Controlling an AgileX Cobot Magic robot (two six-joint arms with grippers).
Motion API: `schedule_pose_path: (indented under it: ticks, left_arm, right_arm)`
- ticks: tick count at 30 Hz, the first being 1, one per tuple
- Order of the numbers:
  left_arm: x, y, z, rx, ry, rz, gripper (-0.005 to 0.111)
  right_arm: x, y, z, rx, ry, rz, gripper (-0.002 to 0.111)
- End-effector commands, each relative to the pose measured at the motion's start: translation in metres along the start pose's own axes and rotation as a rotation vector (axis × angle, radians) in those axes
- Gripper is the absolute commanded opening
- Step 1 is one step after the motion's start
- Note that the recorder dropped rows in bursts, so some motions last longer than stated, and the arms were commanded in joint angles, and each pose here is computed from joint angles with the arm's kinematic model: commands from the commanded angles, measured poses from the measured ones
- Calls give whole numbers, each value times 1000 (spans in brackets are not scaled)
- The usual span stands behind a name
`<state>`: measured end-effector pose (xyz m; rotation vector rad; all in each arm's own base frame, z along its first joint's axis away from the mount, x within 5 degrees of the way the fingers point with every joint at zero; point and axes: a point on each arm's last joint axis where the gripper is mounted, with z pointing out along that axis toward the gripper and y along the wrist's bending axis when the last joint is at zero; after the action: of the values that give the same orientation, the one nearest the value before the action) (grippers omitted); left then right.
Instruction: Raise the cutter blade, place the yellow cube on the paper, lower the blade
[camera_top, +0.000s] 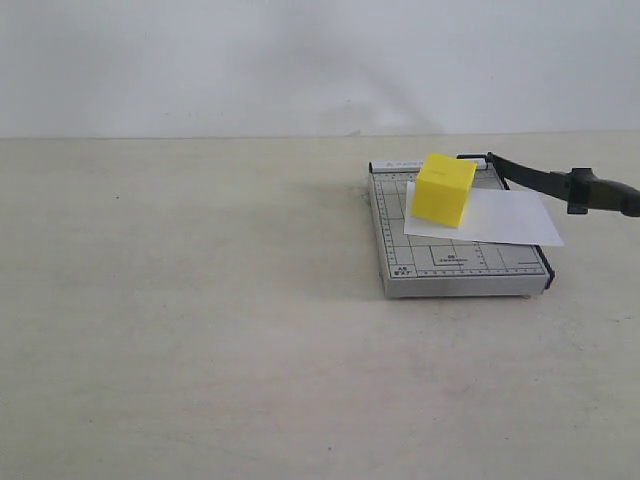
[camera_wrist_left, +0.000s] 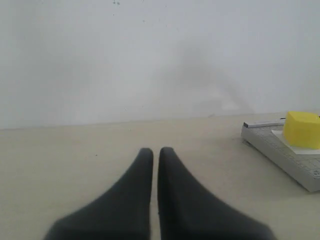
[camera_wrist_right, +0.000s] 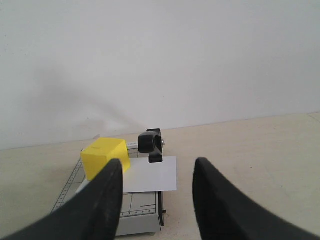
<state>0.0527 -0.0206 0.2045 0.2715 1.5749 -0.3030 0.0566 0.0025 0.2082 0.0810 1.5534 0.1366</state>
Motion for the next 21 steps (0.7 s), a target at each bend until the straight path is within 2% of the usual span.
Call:
schedule_pose_path:
  ticks: [1, 6, 14, 17, 19, 21]
  left_arm:
    - [3, 1, 0, -24, 17, 6, 4]
    - [2, 6, 0, -115, 15, 3, 4]
    - [2, 19, -3, -351, 11, -1, 4]
    - [12, 22, -5, -384, 135, 86, 4]
    - [22, 21, -7, -378, 249, 76, 4]
    - [24, 21, -7, -370, 279, 72, 4]
  right_arm:
    - [1, 0, 0, 1, -8, -4, 43]
    - [1, 0, 0, 1, -8, -4, 43]
    - [1, 0, 0, 1, -4, -4, 43]
    - [1, 0, 0, 1, 0, -4, 43]
    - [1, 0, 0, 1, 0, -4, 43]
    - [1, 0, 0, 1, 0, -4, 43]
